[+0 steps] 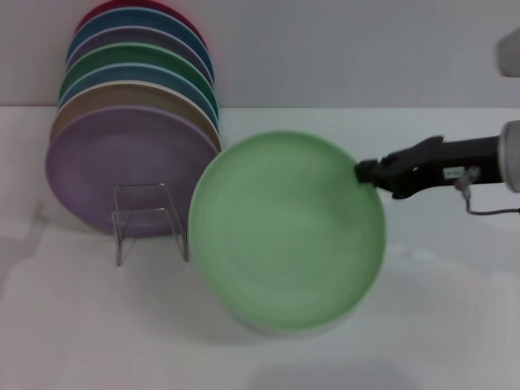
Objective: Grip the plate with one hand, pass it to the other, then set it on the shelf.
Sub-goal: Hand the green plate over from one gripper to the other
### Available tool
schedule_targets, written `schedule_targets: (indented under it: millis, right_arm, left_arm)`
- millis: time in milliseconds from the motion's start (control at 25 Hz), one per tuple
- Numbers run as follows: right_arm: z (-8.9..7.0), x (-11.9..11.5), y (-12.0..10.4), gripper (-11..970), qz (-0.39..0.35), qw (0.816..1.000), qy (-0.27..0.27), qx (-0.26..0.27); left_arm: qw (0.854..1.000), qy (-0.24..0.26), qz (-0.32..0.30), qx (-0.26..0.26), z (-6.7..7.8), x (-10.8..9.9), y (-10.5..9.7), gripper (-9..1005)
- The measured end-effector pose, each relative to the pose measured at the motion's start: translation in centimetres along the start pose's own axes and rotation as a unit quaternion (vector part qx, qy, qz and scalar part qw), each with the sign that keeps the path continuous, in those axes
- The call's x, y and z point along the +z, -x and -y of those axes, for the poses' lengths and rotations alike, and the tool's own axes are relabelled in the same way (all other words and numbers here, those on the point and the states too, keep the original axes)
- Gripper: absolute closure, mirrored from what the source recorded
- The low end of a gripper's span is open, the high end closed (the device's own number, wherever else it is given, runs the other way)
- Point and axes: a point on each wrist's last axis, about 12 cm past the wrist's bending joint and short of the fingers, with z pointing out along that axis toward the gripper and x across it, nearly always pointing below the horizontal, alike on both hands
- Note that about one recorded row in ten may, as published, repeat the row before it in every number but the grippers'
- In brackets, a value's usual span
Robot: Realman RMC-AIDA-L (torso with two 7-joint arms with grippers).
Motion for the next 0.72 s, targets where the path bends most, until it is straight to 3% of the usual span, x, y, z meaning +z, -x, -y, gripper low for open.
schedule_targets:
  millis: [120, 320, 440, 520, 720]
  right_arm:
    - [0.7, -1.3, -1.1, 931, 0.050, 0.998, -0.025, -0.019]
    - [2.1, -2.4, -2.6, 925, 0.100, 0.993, -0.051, -0.025]
    - [2.7, -2.8, -3.3, 922, 0.128, 0.989, -0.062, -0.037]
    - [2.9, -2.8, -3.3, 920, 0.132, 0.989, -0.064, -0.039]
    - [3.3, -2.3, -3.7, 914, 0.156, 0.984, -0.062, -0.062]
  left_arm:
    - [0.999, -0.028, 0.018, -0.021, 0.6, 0.6, 0.4, 154]
    - [0.987, -0.131, 0.025, -0.093, 1.6, 3.3, 1.5, 155]
    - [0.975, -0.185, -0.025, -0.119, 2.1, 5.9, 2.1, 155]
    - [0.971, -0.201, -0.062, -0.110, 2.8, 7.3, 2.6, 155]
    - [0.959, -0.225, -0.154, -0.076, 5.0, 10.6, 5.9, 156]
